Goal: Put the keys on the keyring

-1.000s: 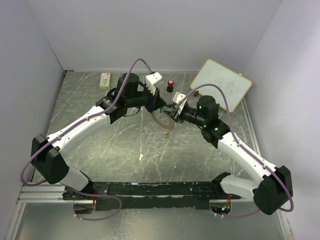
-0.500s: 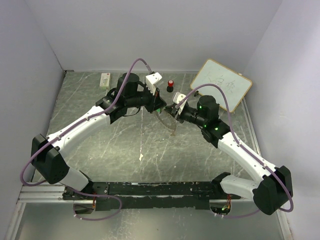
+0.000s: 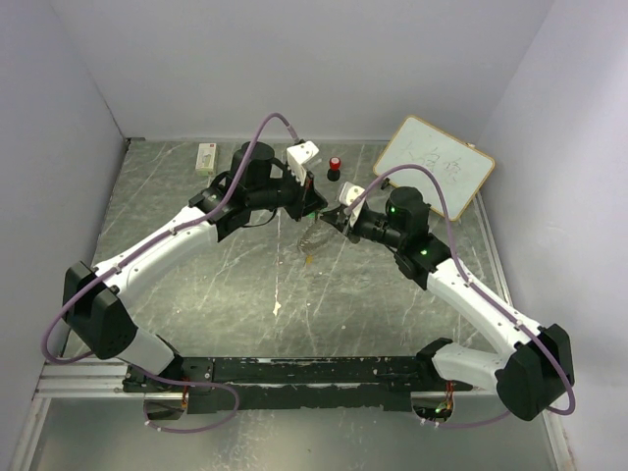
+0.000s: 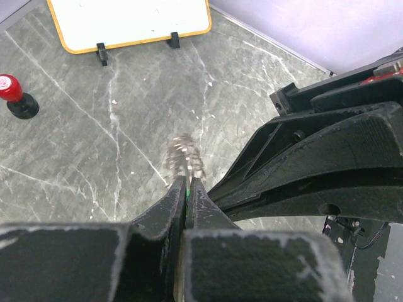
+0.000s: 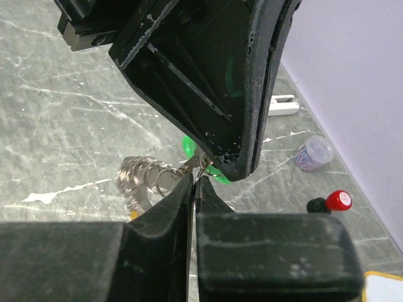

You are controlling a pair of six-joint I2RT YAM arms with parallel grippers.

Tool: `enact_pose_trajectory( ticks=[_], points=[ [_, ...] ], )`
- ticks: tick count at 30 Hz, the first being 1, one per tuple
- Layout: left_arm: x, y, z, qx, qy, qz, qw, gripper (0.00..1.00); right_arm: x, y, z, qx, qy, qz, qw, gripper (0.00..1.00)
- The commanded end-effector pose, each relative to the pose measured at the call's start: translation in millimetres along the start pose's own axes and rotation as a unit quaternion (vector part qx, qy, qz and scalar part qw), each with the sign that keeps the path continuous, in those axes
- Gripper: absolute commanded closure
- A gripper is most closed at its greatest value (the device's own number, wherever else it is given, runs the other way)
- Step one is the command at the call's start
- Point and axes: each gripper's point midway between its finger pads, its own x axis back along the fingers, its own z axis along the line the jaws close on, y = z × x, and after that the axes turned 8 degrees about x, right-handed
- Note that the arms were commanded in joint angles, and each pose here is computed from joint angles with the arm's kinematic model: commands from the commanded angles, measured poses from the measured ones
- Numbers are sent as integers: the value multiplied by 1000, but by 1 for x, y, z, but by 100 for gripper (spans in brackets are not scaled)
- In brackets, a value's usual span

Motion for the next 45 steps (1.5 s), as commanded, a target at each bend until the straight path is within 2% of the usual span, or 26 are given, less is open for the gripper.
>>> enact_pose_trajectory(
  ticks=[1,12,19,45],
  points=[
    [1,40,-15,-19,-21,-54,998,93,-3,15,0,-3,2,-26,1000,100],
    [7,44,-3,4,18,-93,996,93,15,36,-15,-15,-76,-94,993,100],
    [10,44,6,18,40,-116,992,93,23,53,-18,-10,-87,-137,987,100],
    [-14,7,15,50,28,-67,996,93,42,81,-37,2,-146,-195,970,100]
  ],
)
